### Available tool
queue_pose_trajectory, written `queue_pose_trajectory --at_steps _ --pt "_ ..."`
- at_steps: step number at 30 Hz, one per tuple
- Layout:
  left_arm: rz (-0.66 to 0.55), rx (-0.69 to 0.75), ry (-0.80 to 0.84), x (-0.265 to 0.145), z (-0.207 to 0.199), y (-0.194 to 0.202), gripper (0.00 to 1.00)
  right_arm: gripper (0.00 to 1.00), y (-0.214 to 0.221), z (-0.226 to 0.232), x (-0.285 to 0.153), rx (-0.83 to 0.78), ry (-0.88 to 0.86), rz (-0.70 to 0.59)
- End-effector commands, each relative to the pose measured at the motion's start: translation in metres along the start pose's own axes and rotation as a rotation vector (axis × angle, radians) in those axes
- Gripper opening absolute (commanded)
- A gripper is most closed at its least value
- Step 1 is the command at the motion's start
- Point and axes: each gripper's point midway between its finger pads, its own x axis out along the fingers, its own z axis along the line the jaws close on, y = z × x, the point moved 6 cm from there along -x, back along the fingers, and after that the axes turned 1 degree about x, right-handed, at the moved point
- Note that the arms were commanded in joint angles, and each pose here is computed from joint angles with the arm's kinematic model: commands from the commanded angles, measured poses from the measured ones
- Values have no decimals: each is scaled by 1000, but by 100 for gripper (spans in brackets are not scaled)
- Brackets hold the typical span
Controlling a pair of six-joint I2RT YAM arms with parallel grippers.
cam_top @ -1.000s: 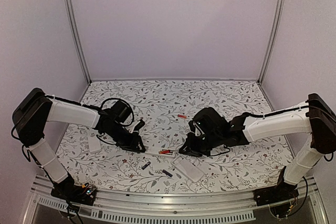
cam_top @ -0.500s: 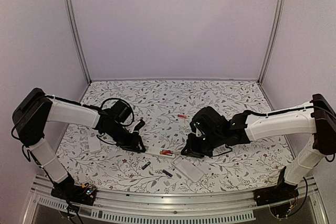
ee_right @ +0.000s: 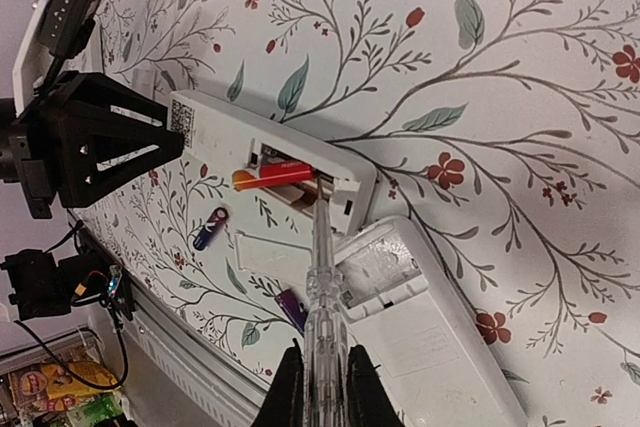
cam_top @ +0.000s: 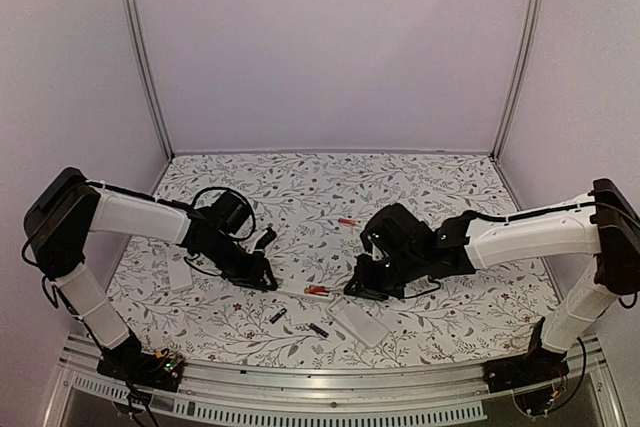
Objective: Unload the batteries from the remote control
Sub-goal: Remove the battery from the remote control without the battery cover, then place the screwdriver at the center of the board.
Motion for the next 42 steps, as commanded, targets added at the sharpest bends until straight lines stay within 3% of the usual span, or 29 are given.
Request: queue_pose_trajectory --at_steps 1,12,21,29,39,42 --pt "9 17 7 3 -3 -1 32 0 -2 6 9 -32 -28 -10" --pt "9 18 6 4 -4 -1 32 0 3 29 3 -78 -226 24" --pt "5 22 7 3 -5 -2 32 0 7 24 2 -74 -216 39" --pt "-66 35 -30 -9 -7 -11 33 0 -4 25 -15 -112 -188 -61" --pt "-380 75 -39 -69 -31 -61 64 0 -40 -23 -66 -43 -118 -318" --pt "-471 63 -45 -92 -27 -78 68 0 -54 -38 -69 -25 -119 -404"
